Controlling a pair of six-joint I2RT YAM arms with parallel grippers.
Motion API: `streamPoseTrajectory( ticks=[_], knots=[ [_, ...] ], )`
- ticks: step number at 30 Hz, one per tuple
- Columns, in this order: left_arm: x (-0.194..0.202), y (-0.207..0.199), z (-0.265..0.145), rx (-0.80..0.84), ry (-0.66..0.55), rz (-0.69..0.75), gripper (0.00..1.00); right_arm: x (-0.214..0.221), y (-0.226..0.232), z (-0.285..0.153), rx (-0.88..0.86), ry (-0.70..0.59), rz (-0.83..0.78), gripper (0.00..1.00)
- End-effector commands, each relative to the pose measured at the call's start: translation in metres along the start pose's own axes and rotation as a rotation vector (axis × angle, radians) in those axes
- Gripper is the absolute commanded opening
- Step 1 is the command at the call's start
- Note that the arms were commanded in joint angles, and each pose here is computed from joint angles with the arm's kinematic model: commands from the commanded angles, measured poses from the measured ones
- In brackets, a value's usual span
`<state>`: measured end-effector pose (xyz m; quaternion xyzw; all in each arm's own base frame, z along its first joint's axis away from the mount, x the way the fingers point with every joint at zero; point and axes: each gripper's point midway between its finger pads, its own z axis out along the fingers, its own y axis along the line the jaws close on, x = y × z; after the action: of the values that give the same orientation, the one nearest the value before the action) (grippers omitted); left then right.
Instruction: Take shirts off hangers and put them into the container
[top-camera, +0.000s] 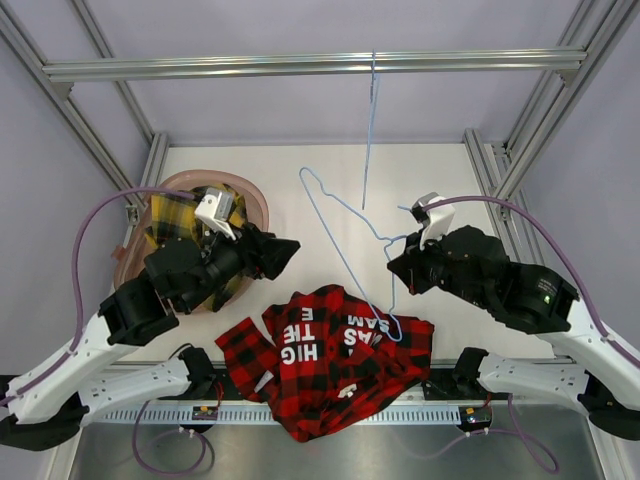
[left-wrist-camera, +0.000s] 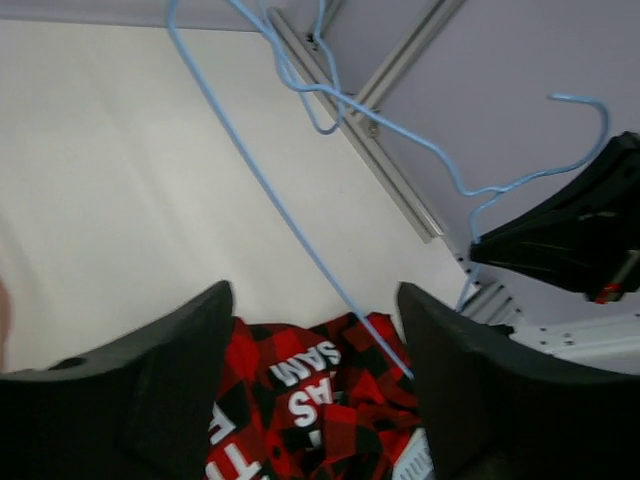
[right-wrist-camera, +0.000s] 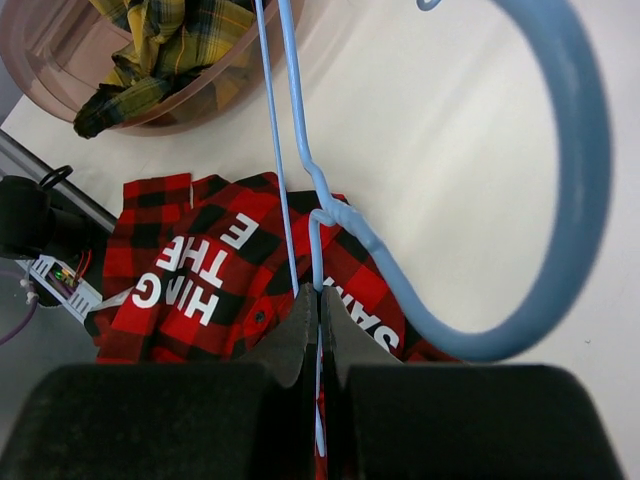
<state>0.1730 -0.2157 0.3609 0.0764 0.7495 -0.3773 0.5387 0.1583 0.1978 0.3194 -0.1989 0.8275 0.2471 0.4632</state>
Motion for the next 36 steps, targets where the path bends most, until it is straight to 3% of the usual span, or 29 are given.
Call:
streamPoseTrajectory(
  ticks=[1, 2, 4, 7, 11, 15, 18, 30, 36],
  knots=[
    [-0.016, -0.044, 0.01, 0.178, -0.041, -0.111, 0.63, -0.005, 0.002, 0.0, -0.009, -0.017, -0.015, 0.0],
    [-0.011, -0.045, 0.015, 0.188, -0.039, -0.134, 0.45, -0.006, 0.003, 0.0, -0.016, -0.022, -0.014, 0.0],
    [-0.021, -0.055, 0.02, 0.222, -0.087, -0.23, 0.4, -0.006, 0.005, 0.0, -0.025, -0.017, -0.018, 0.0],
    [-0.03, -0.057, 0.024, 0.254, -0.167, -0.38, 0.43, -0.003, 0.008, 0.002, -0.04, 0.003, -0.034, 0.0],
    [-0.037, -0.061, 0.034, 0.238, -0.178, -0.47, 0.45, -0.001, 0.006, 0.003, -0.028, 0.01, -0.045, 0.0],
    [-0.045, -0.066, 0.042, 0.239, -0.189, -0.573, 0.58, -0.003, 0.008, 0.001, -0.04, 0.009, -0.054, 0.0],
    [-0.047, -0.065, 0.046, 0.237, -0.205, -0.632, 0.61, -0.004, 0.009, -0.001, -0.051, 0.006, -0.05, 0.0],
    [-0.019, -0.059, 0.092, 0.213, -0.128, -0.76, 0.6, -0.008, 0.014, -0.015, -0.097, -0.009, -0.058, 0.0],
    [-0.02, -0.049, 0.1, 0.192, -0.145, -0.768, 0.58, -0.009, 0.017, -0.018, -0.118, -0.01, -0.07, 0.0]
  ],
)
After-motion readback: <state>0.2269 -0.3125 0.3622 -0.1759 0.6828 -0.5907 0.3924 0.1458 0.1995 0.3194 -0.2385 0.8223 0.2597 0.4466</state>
